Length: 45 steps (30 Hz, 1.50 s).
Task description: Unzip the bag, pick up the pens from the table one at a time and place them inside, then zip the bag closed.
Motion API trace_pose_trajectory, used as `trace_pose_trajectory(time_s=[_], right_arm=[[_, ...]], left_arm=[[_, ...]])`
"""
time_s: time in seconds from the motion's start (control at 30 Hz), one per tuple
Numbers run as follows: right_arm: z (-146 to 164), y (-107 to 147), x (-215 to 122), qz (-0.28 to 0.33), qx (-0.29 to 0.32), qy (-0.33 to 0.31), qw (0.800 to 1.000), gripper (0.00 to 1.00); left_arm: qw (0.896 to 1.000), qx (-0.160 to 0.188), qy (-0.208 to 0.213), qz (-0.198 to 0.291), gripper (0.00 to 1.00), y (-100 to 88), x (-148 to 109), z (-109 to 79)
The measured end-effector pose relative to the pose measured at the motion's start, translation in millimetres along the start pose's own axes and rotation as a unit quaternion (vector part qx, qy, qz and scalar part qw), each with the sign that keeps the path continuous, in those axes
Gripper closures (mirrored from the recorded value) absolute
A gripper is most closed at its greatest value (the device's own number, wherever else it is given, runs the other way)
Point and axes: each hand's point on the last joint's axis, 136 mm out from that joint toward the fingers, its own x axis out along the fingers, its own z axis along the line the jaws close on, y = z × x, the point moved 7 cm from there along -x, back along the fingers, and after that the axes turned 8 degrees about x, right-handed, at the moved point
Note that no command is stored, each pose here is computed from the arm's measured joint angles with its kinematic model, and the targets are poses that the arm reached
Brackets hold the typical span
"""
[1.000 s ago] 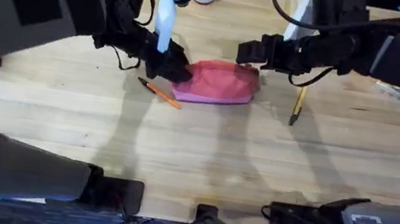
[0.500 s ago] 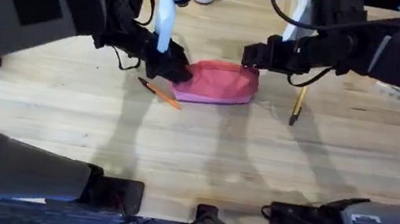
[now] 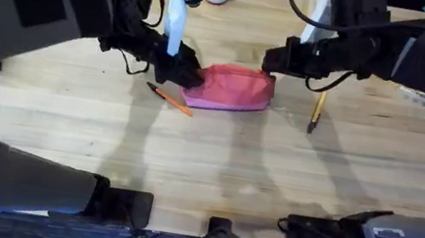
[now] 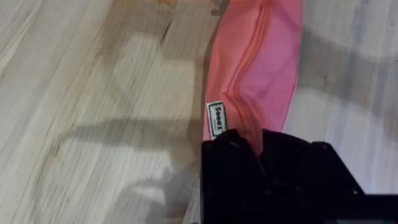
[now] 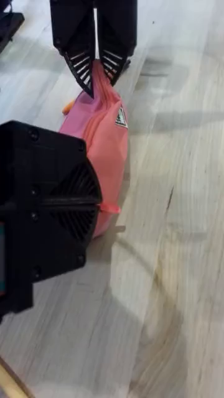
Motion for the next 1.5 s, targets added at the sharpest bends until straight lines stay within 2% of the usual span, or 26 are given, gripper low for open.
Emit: trace_pose_trajectory(time_s=[0.23, 0.53, 0.9, 1.5], right_arm=[[1, -1, -1, -0.001, 0.001, -0.004, 1.0, 0.968], [14, -16, -10, -0.019, -0.008, -0.014, 1.0, 0.968], [42, -2, -3, 0.001, -0.043, -0.034, 0.998, 0.968], [57, -22, -16, -0.031, -0.062, -0.049, 0.996, 0.968]], left_arm=[[1.0, 0.0, 0.0, 0.0, 0.958, 0.0, 0, 0.0], [1.0, 0.0, 0.0, 0.0, 0.958, 0.0, 0, 0.0], [1.0, 0.0, 0.0, 0.0, 0.958, 0.0, 0, 0.0], [1.0, -0.001, 0.001, 0.0, 0.958, 0.1, 0, -0.2]])
